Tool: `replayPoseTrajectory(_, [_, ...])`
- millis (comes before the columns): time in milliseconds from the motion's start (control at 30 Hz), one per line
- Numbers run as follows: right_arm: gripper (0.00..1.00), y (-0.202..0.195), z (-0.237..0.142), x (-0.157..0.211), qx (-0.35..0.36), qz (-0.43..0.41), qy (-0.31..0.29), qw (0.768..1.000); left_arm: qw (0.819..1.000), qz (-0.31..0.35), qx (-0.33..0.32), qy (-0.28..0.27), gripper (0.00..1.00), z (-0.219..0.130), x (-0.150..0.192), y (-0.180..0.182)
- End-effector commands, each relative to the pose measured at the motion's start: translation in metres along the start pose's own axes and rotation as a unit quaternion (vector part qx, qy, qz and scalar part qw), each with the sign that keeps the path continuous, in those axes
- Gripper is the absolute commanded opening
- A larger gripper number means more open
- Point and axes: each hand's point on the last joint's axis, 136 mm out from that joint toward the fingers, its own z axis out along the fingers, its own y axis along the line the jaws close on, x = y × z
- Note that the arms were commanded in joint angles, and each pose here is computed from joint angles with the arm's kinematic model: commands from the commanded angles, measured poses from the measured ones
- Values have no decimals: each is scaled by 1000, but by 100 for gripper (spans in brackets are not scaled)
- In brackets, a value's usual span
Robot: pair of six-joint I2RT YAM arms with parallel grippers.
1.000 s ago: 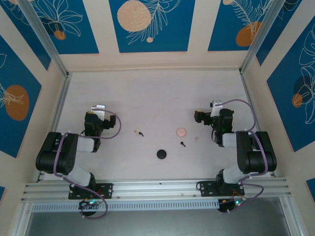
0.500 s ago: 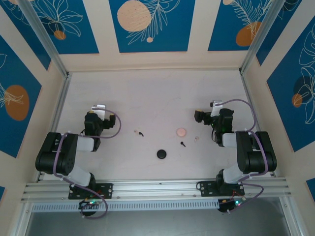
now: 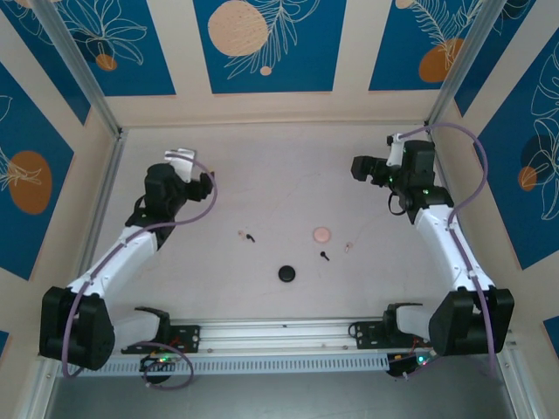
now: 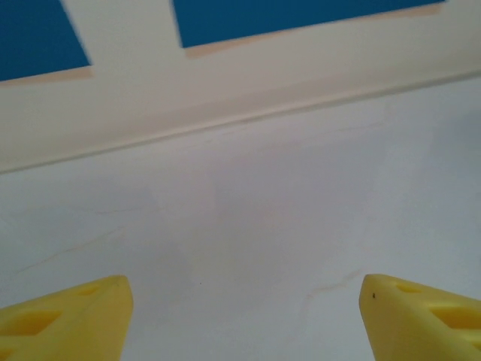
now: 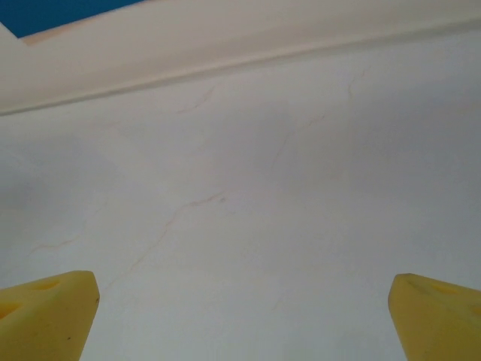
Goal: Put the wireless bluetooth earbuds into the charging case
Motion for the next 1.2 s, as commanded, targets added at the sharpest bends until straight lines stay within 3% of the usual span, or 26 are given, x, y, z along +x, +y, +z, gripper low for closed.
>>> replayPoseTrajectory(0, [99,0,-22,80,38,78,186,979,990,-8,37,136,78,-8,45,-26])
replayPoseTrajectory(133, [97,21,-33,107,48,77,255,963,970,-35,78,226,74,-9,73,-53])
replayPoseTrajectory(267, [85,44,-32,133,40,88,314,945,952,-78,103,277,72,-12,96,-71])
replayPoseTrajectory(500, [70,64,-9,179,59,103,404,907,945,-96,93,299,71,-11,112,-71])
replayPoseTrajectory(800, [68,74,40,199,88,75,452,885,940,-93,86,318,71,-9,122,-70])
replayPoseTrajectory(1167, [70,59,76,222,132,54,496,856,938,-87,78,327,71,-3,125,-68])
